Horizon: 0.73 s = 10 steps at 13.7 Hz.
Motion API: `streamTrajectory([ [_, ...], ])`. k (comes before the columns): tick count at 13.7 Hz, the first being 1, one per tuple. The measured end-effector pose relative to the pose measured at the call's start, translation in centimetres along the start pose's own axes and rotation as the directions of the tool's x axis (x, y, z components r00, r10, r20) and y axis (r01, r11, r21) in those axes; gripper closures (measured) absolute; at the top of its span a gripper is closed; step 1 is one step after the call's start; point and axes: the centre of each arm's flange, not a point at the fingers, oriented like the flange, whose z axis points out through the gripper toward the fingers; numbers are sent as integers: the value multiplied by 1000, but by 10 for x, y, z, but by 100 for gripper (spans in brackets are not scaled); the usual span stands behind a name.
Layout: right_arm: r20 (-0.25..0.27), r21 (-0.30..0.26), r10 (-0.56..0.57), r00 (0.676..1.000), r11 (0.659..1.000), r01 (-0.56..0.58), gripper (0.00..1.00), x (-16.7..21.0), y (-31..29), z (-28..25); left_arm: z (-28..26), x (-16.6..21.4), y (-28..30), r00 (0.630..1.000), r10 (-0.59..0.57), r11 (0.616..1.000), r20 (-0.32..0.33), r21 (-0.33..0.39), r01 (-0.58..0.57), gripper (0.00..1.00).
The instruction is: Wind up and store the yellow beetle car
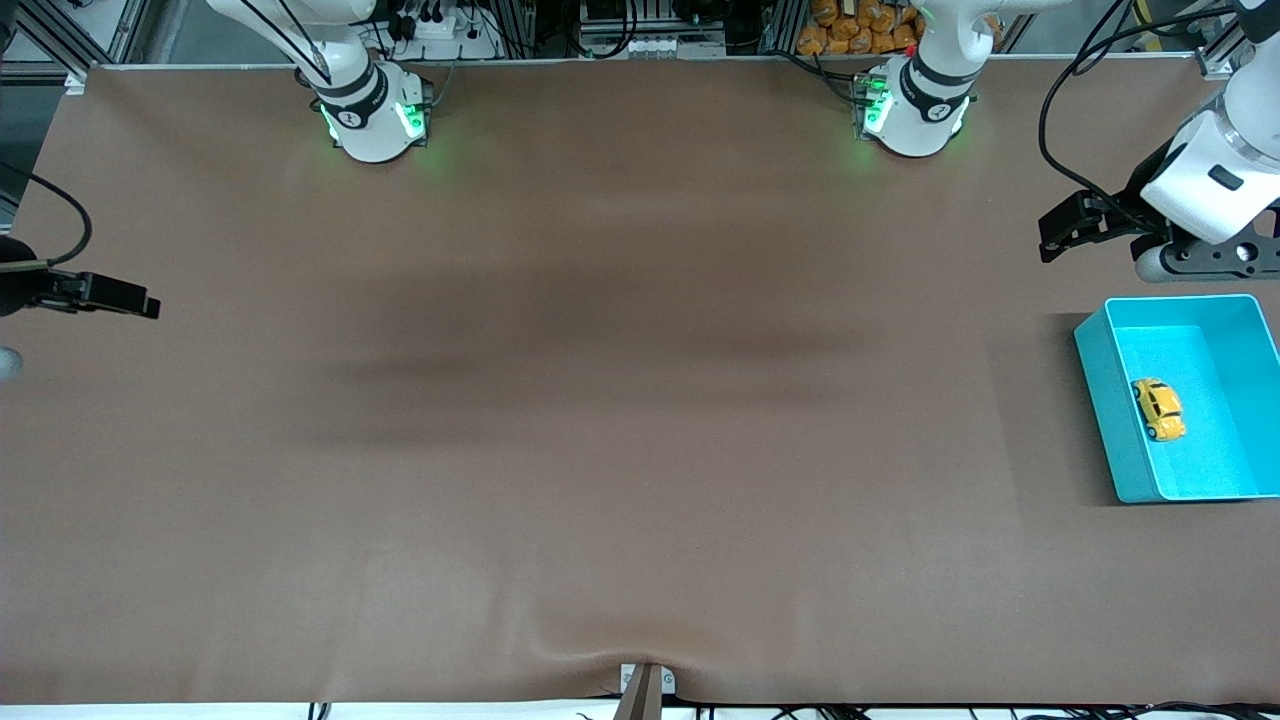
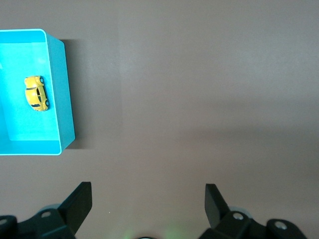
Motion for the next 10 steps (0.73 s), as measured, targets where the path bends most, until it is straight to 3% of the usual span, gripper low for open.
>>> streamTrajectory([
  [3, 9, 7, 47, 999, 999, -47, 0, -1, 22, -1, 0, 0, 0, 1000, -1, 1000, 0, 0, 1, 0],
  [7, -16, 36, 108, 994, 994, -108, 0, -3, 60, -9, 0, 0, 0, 1000, -1, 1000, 0, 0, 1, 0],
  [10, -47, 42, 97, 994, 995, -95, 0, 1, 54, -11, 0, 0, -1, 1000, -3, 1000, 0, 0, 3, 0],
])
